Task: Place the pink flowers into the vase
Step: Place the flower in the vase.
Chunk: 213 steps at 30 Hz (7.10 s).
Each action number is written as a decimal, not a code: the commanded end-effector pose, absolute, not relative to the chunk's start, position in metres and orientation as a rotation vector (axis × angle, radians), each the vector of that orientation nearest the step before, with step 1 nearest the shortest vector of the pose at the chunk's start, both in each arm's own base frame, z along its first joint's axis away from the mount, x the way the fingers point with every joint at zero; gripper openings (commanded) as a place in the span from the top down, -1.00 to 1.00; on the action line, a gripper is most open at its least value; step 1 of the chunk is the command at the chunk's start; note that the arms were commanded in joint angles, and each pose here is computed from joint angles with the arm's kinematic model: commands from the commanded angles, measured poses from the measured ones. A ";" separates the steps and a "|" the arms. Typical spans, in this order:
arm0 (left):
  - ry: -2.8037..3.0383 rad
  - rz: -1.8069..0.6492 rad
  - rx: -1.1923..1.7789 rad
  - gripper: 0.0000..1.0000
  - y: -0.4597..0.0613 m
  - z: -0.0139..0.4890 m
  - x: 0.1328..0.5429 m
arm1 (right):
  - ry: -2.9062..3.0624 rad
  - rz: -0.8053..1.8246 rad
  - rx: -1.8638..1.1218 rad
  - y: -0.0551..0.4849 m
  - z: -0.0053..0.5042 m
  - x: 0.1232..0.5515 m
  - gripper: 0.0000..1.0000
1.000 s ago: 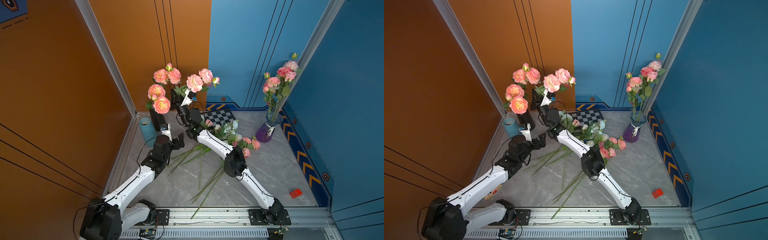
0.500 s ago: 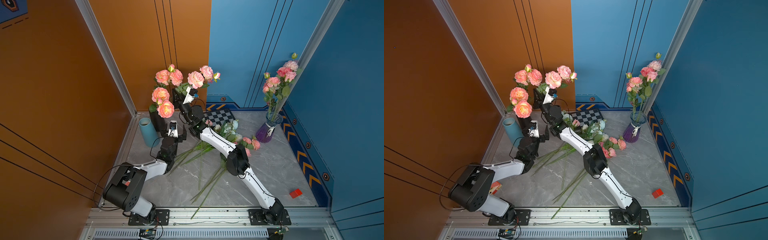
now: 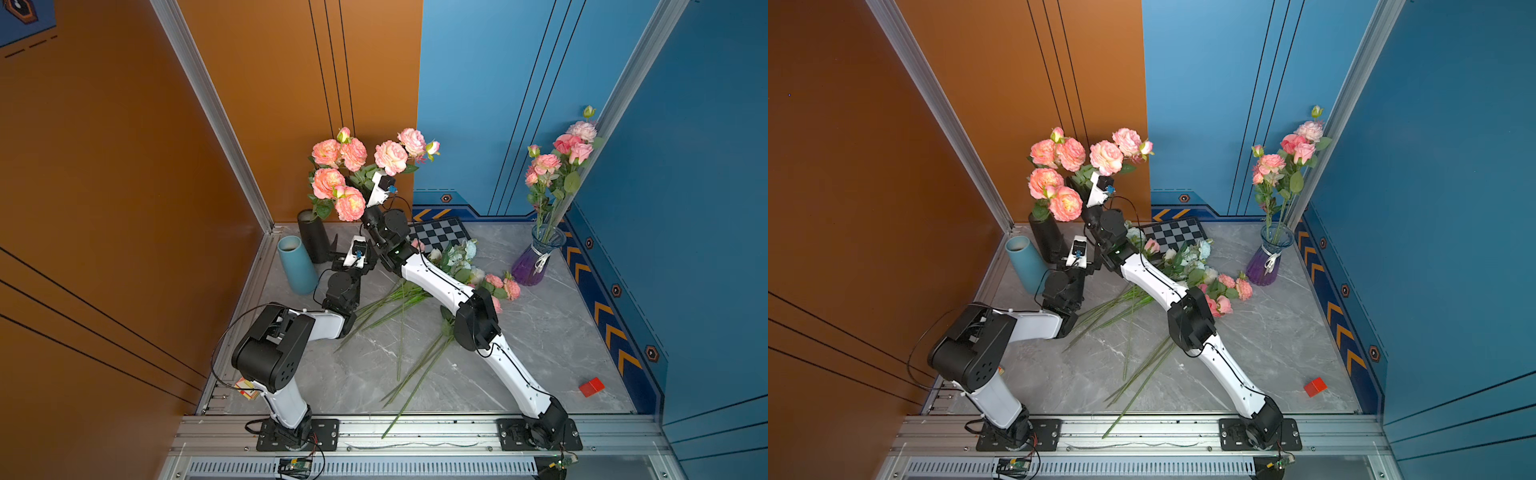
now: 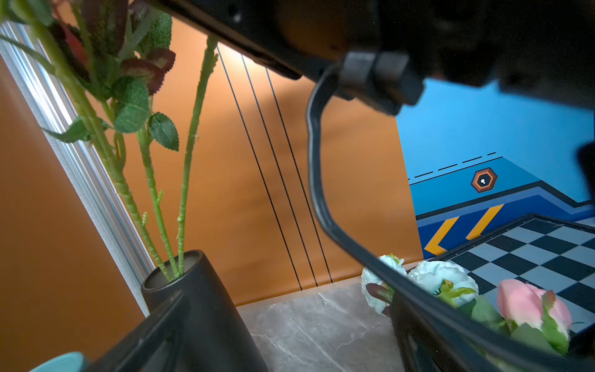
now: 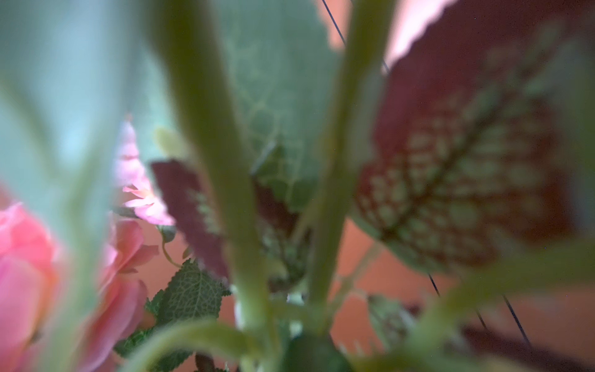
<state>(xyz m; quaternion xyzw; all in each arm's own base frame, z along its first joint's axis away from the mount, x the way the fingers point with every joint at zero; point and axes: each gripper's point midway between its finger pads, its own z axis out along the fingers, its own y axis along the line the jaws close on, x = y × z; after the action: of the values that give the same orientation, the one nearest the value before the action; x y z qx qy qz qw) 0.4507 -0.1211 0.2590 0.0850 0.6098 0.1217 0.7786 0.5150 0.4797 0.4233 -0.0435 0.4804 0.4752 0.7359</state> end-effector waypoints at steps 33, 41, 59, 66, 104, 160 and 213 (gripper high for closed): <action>1.230 0.579 0.148 -0.81 -0.081 0.295 0.503 | 0.960 1.089 -0.141 0.467 0.476 0.493 0.70; 1.239 0.606 0.194 -0.77 -0.078 0.290 0.498 | 0.947 1.086 -0.136 0.462 0.484 0.491 0.70; 1.224 0.680 0.261 -0.65 -0.073 0.294 0.493 | 0.930 1.081 -0.136 0.456 0.494 0.490 0.70; 1.215 0.687 0.246 -0.64 -0.063 0.300 0.491 | 0.929 1.080 -0.142 0.455 0.496 0.489 0.70; 1.149 0.695 0.185 -0.45 -0.047 0.330 0.509 | 0.905 1.124 -0.138 0.447 0.509 0.485 0.73; 1.116 0.691 0.081 1.00 -0.036 0.348 0.527 | 0.929 1.147 -0.204 0.468 0.488 0.479 0.58; 1.274 0.630 -0.127 1.00 0.006 0.325 0.540 | 0.971 1.148 -0.142 0.386 0.454 0.479 -1.00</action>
<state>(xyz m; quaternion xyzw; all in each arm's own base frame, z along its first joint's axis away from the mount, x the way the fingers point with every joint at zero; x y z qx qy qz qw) 0.5408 -0.0091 0.3181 -0.0276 0.5879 0.2851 0.7565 0.4947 0.4028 0.4226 -0.0713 0.4775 0.5054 0.7152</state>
